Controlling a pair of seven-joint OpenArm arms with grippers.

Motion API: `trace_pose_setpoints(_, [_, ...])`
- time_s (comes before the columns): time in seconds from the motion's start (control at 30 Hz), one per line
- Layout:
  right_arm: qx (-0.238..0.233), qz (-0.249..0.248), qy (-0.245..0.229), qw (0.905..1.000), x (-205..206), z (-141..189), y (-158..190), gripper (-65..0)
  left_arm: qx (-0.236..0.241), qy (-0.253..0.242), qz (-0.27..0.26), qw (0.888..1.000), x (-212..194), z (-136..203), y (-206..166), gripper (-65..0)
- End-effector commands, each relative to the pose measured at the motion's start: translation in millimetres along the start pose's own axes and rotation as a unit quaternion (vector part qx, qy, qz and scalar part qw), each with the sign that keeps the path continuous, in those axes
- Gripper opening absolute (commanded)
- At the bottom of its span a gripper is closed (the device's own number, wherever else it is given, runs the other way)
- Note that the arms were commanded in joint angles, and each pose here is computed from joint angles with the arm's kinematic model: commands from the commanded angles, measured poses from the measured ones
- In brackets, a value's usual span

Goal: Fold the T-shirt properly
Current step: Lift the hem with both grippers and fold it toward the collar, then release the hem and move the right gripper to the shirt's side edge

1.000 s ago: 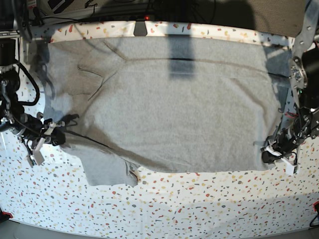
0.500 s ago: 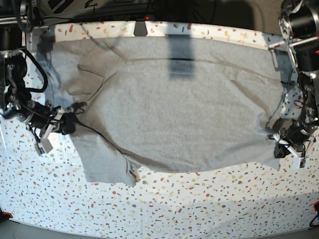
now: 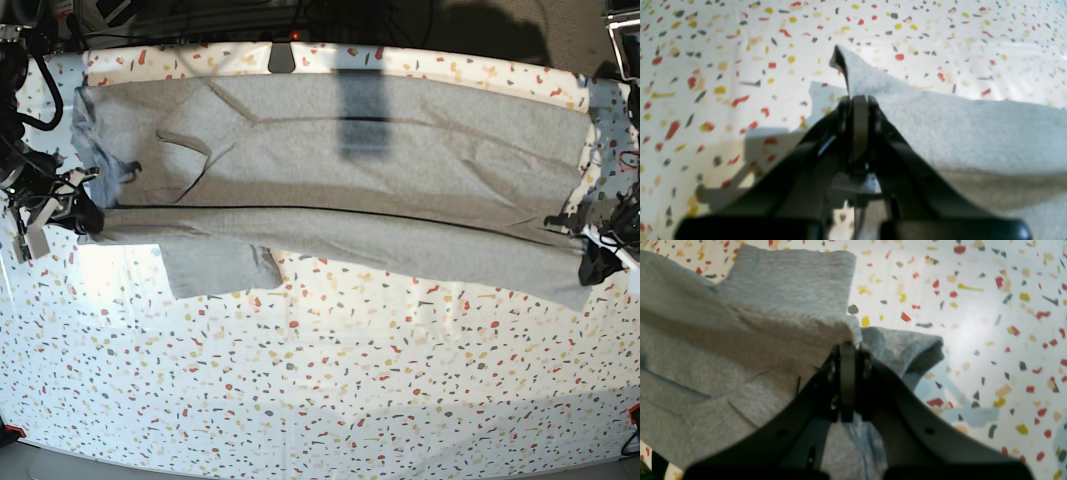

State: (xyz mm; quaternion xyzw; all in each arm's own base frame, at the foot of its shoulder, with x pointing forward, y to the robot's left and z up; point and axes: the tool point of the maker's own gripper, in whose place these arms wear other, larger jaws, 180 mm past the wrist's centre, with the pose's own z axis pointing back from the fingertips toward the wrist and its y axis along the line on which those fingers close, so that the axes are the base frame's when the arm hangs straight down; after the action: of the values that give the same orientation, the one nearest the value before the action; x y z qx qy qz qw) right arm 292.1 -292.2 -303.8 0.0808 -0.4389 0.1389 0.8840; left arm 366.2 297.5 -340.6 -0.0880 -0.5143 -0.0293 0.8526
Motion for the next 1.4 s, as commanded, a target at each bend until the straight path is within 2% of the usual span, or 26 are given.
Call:
trace_pose_setpoints(0.0, [-0.002, 0.005, -0.03, 0.9995, 19, 9, -6, -65.0, 0.011, -0.026, -0.012, 1.0, 23, 5, 9, -65.0])
trace_pose_setpoints(0.2, [-0.015, -0.021, -0.026, 0.9993, 4, 25, -15, -65.0, 0.018, 0.004, -0.014, 1.0, 3, 16, 17, -65.0])
trace_pose_setpoints(0.4, [-0.013, -0.029, -0.017, 0.9994, -6, 25, -11, -65.0, 0.016, 0.038, -0.002, 0.999, -26, 29, 19, -65.0])
trace_pose_setpoints(0.57, [-0.016, -0.026, -0.013, 0.9995, -8, 25, -12, -65.0, 0.02, 0.067, -0.005, 0.998, -48, 36, 20, -65.0])
trace_pose_setpoints(0.73, [-0.033, -0.008, 0.013, 0.9993, -19, 24, -17, -65.0, 0.028, 0.087, -0.023, 0.996, -59, 40, 23, -65.0])
trace_pose_setpoints(0.87, [-0.029, -0.021, 0.026, 0.999, -29, 21, -11, -65.0, 0.028, 0.095, -0.022, 0.995, -63, 41, 23, -65.0])
trace_pose_setpoints(0.9, [-0.027, -0.025, 0.028, 0.9989, -31, 20, -9, -62.5, 0.028, 0.099, -0.022, 0.994, -64, 41, 23, -65.0])
trace_pose_setpoints(0.97, [-0.024, -0.033, 0.03, 0.9987, -35, 18, -5, -47.5, 0.028, 0.105, -0.022, 0.994, -67, 42, 23, -62.6])
trace_pose_setpoints(1.03, [-0.021, -0.038, 0.024, 0.9988, -33, 17, -3, -35.9, 0.029, 0.106, -0.022, 0.994, -67, 42, 24, -48.8])
trace_pose_setpoints(1.07, [-0.021, -0.038, 0.021, 0.9988, -31, 16, -3, -32.5, 0.029, 0.106, -0.022, 0.994, -67, 42, 24, -43.2])
trace_pose_setpoints(1.13, [-0.018, -0.04, 0.009, 0.999, -22, 15, -4, -30.9, 0.029, 0.105, -0.022, 0.994, -66, 42, 24, -37.3])
trace_pose_setpoints(1.3, [0.004, -0.054, -0.043, 0.9976, 14, 9, 0, -30.9, 0.029, 0.098, -0.02, 0.995, -63, 41, 24, -36.8])
trace_pose_setpoints(1.37, [0.016, -0.053, -0.049, 0.9973, 28, 1, 5, -30.9, 0.027, 0.082, -0.016, 0.996, -57, 39, 23, -36.8])
